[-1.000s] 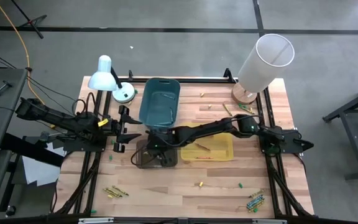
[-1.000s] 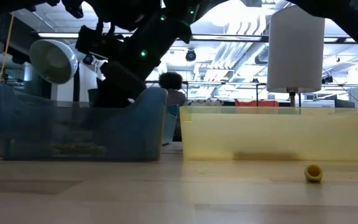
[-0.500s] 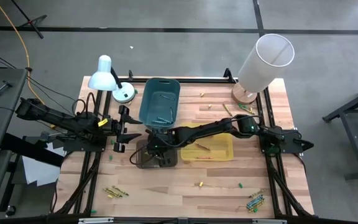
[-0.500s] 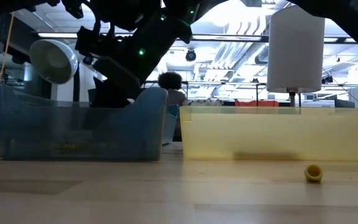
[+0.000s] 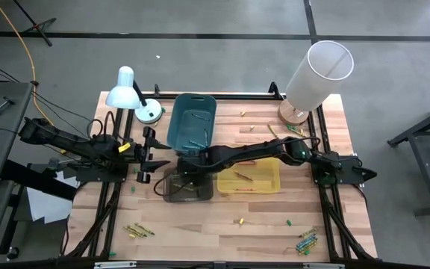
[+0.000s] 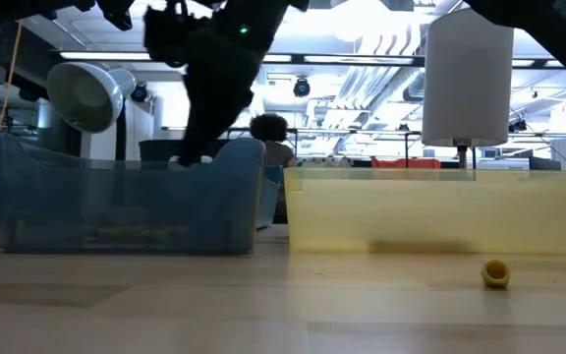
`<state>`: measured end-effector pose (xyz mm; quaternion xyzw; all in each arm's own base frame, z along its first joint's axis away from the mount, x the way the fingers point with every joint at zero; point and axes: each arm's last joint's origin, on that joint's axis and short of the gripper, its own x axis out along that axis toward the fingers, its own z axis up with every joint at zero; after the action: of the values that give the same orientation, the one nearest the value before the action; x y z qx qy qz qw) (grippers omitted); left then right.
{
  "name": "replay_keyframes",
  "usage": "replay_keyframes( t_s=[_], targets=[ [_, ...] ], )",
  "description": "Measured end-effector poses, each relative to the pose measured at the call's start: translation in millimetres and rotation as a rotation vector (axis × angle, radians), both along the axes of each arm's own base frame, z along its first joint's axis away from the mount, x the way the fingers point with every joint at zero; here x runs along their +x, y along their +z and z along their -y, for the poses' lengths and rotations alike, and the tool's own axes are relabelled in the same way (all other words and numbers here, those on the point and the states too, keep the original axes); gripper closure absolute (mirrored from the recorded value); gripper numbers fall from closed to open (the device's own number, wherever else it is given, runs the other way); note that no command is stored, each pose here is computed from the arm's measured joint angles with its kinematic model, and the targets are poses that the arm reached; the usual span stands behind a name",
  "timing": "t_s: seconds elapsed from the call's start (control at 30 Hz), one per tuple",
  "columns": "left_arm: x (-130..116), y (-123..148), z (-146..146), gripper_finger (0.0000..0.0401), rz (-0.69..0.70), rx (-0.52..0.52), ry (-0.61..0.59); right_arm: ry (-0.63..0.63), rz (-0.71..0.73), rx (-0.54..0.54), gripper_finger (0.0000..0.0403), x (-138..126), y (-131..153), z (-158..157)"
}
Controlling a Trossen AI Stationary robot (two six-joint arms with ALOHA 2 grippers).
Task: Sort crayons
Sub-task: Move the green crayon to the bottom left of the table
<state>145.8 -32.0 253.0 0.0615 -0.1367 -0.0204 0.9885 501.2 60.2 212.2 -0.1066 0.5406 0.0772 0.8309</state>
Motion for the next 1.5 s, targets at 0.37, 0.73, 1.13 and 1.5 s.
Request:
replay_keyframes(
  t_s=[0.37, 0.73, 1.13, 1.5],
  targets=[
    [0.8, -2.9, 0.2, 0.0206, -0.034, -0.043, -0.014, -0.176, -0.224, -0.312, 0.0315, -29.8, -9.3, -2.0],
    [0.1, -3.4, 2.9, 0.0206, -0.037, -0.041, -0.032, -0.295, 0.025, -0.438, 0.0318, -83.2, 24.2, -3.5],
    [-0.1, -2.1, 2.6, 0.0206, -0.019, 0.008, -0.01, -0.91, 0.6, -0.253, 0.0318, -245.4, 66.2, 19.7],
    [-0.2, -1.2, 1.3, 0.0206, -0.013, 0.001, 0.027, -1.207, 0.702, 0.019, 0.0318, -291.2, 47.0, 44.9]
  ],
)
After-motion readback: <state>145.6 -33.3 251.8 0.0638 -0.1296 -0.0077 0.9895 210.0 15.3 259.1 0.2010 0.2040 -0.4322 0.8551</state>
